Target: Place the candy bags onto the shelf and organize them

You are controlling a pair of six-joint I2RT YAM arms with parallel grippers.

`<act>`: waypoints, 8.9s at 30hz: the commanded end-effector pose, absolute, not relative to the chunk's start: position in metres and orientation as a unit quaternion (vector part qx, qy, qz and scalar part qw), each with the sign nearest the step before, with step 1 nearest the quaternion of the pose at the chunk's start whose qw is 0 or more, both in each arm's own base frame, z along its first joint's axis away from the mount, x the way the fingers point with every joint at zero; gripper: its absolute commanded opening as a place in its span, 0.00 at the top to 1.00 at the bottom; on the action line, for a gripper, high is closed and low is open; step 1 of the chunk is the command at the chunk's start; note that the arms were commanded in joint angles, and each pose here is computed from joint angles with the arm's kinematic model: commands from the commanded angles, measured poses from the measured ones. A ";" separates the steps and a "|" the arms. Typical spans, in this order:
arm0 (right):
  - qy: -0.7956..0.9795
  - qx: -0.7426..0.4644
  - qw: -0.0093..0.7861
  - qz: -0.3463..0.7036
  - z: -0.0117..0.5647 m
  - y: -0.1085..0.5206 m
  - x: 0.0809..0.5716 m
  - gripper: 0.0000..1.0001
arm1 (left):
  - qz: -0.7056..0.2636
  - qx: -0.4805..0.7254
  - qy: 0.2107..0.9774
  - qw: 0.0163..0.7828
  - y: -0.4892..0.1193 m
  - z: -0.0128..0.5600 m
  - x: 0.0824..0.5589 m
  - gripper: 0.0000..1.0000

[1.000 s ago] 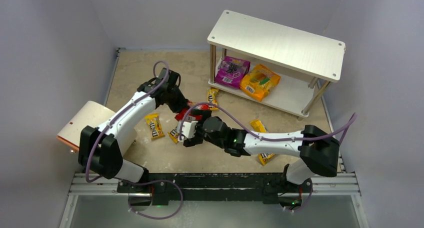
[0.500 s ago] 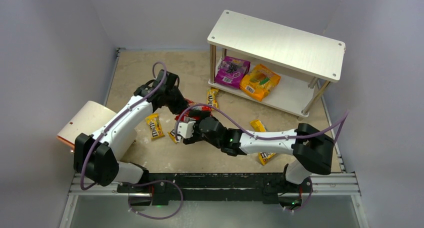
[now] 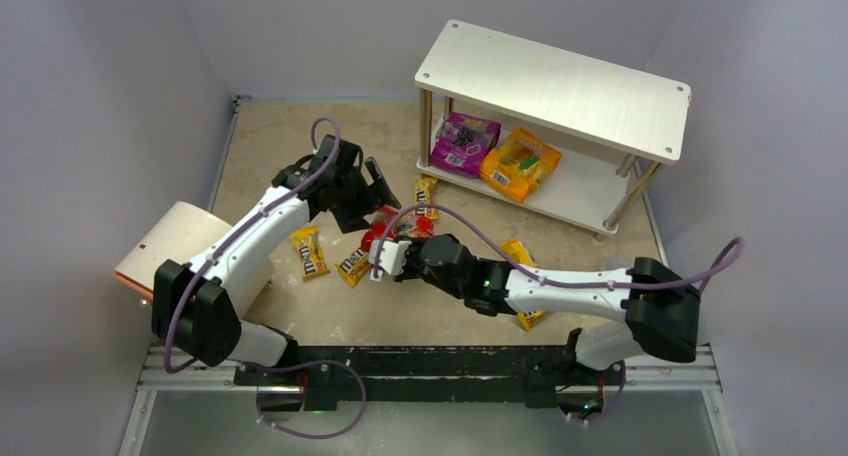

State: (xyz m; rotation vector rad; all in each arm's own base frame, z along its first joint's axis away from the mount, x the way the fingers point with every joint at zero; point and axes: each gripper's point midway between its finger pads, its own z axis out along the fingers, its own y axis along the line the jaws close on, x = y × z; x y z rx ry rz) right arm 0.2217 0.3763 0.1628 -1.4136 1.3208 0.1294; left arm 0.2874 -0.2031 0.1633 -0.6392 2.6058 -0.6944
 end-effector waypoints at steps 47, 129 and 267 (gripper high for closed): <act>0.627 -0.379 0.609 -0.303 0.251 -0.003 0.371 0.87 | -0.177 -0.108 0.783 0.586 -0.097 0.267 0.326 0.00; 0.837 0.366 0.399 0.079 0.079 0.014 0.278 0.06 | -0.144 -0.128 0.823 0.535 -0.096 0.232 0.340 0.00; 0.838 0.136 0.512 0.128 0.154 0.043 0.308 0.50 | -0.144 -0.124 0.830 0.524 -0.099 0.224 0.343 0.00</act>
